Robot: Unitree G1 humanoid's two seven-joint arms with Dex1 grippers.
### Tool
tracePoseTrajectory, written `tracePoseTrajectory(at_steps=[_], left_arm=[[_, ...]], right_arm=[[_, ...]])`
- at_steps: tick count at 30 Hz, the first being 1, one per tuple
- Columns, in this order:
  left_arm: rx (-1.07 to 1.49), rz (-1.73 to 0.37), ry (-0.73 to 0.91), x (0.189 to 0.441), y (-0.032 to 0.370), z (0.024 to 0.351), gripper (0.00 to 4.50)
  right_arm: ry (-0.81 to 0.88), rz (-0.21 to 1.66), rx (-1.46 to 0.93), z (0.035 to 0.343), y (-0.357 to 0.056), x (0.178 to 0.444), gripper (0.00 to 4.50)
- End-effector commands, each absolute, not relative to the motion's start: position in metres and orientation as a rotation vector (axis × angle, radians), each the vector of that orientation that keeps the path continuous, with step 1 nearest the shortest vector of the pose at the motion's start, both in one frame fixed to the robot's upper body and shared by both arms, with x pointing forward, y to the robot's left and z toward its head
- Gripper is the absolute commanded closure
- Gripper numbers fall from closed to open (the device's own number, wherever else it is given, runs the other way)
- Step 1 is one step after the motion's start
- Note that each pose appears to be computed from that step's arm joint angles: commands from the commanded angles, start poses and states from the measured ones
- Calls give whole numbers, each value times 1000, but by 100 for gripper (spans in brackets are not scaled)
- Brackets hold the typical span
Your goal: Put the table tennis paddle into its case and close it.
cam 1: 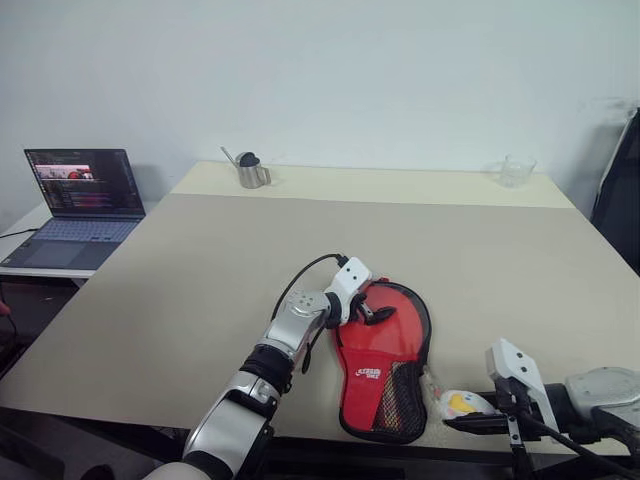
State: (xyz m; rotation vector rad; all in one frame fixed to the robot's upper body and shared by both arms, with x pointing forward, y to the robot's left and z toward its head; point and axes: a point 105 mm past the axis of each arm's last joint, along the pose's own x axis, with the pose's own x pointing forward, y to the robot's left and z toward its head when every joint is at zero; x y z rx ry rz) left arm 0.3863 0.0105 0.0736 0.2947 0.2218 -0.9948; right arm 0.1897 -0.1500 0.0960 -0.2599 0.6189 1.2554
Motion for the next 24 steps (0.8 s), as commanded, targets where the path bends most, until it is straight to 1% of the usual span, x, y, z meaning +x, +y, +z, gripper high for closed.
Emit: tracePoseTrajectory(at_steps=[1,13,24], left_arm=[[337,-896,438,381,42,21,10],[350,-893,444,380,43,19,10],[369,-890,448,381,47,19,10]], right_arm=[[639,1382,-194,99,-127,168,398],[702,1440,-215,94,-126,149,398],[777,1494,-221,71,-124,129,398]])
